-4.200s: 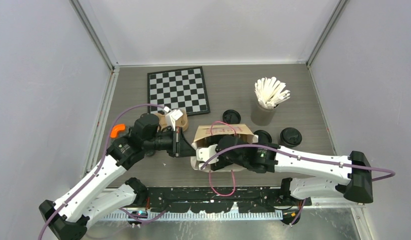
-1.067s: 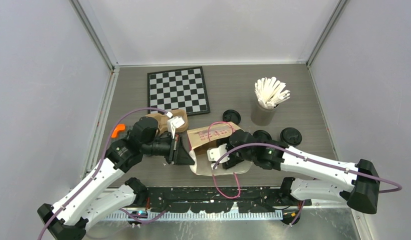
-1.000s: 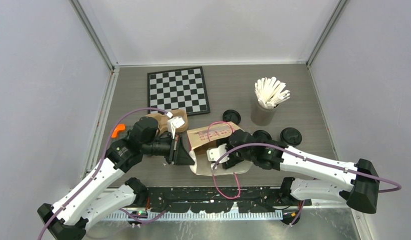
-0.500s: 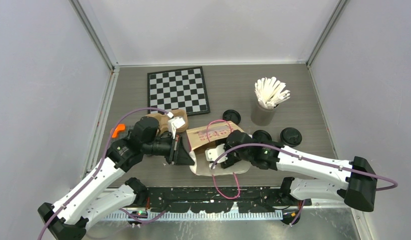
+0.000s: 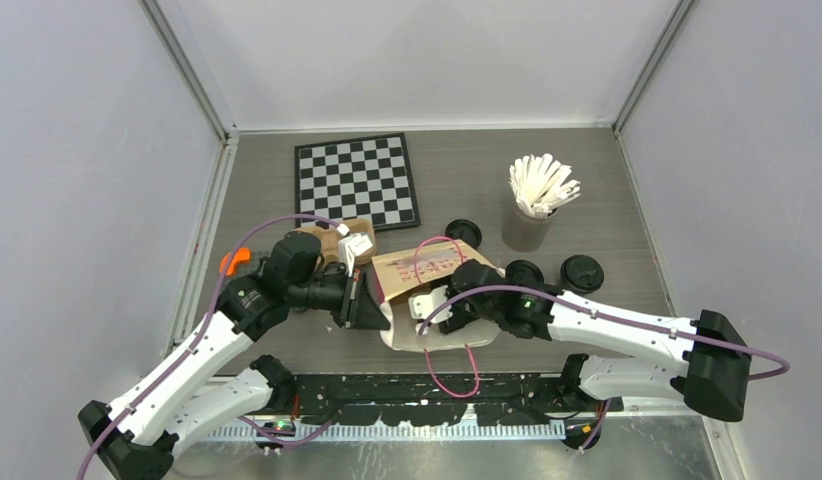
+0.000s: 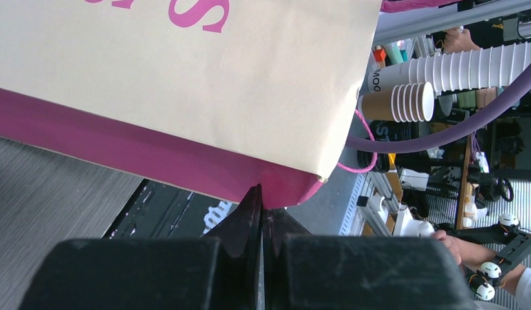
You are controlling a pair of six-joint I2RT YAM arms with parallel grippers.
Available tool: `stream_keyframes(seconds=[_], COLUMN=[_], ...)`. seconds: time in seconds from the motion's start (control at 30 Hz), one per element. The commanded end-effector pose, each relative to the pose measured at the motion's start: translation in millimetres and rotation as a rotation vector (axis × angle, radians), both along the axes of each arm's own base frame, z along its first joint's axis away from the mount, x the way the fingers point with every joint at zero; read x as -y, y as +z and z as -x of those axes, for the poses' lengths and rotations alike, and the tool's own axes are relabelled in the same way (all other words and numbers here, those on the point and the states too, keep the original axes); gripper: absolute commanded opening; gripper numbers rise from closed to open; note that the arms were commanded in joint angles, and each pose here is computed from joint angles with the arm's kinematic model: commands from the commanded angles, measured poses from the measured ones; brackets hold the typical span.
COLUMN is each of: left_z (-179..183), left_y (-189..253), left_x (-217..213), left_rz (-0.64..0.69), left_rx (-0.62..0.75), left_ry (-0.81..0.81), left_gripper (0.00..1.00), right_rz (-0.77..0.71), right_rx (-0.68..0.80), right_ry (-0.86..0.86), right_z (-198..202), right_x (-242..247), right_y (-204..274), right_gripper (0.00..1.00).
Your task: Pack the takeout coffee
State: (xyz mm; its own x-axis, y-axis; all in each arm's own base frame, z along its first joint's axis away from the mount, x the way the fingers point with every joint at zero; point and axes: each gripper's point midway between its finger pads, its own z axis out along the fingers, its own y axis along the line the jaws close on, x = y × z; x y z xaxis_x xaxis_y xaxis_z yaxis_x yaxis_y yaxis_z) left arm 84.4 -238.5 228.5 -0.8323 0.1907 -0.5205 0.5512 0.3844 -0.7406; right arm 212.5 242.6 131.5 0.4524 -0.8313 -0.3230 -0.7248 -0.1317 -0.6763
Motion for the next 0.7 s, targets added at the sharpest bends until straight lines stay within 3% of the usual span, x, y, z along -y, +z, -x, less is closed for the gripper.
stream_keyframes(seconds=[0.0, 0.33, 0.67], left_z=[2.4, 1.4, -0.8], left_y=[18.1, 20.2, 21.2], left_x=[4.2, 5.5, 6.9], left_rz=[0.048, 0.055, 0.056], left_rx=[0.026, 0.026, 0.028], left_ry=[-0.030, -0.027, -0.023], left_gripper=[0.02, 0.02, 0.03], right_rz=[0.023, 0.029, 0.025], right_rx=[-0.019, -0.026, -0.027], right_ry=[-0.032, -0.048, -0.047], right_z=[-4.8, -7.7, -3.7], right_x=[6.6, 10.2, 15.4], right_y=[-12.7, -18.4, 3.8], right_gripper=[0.69, 0.72, 0.88])
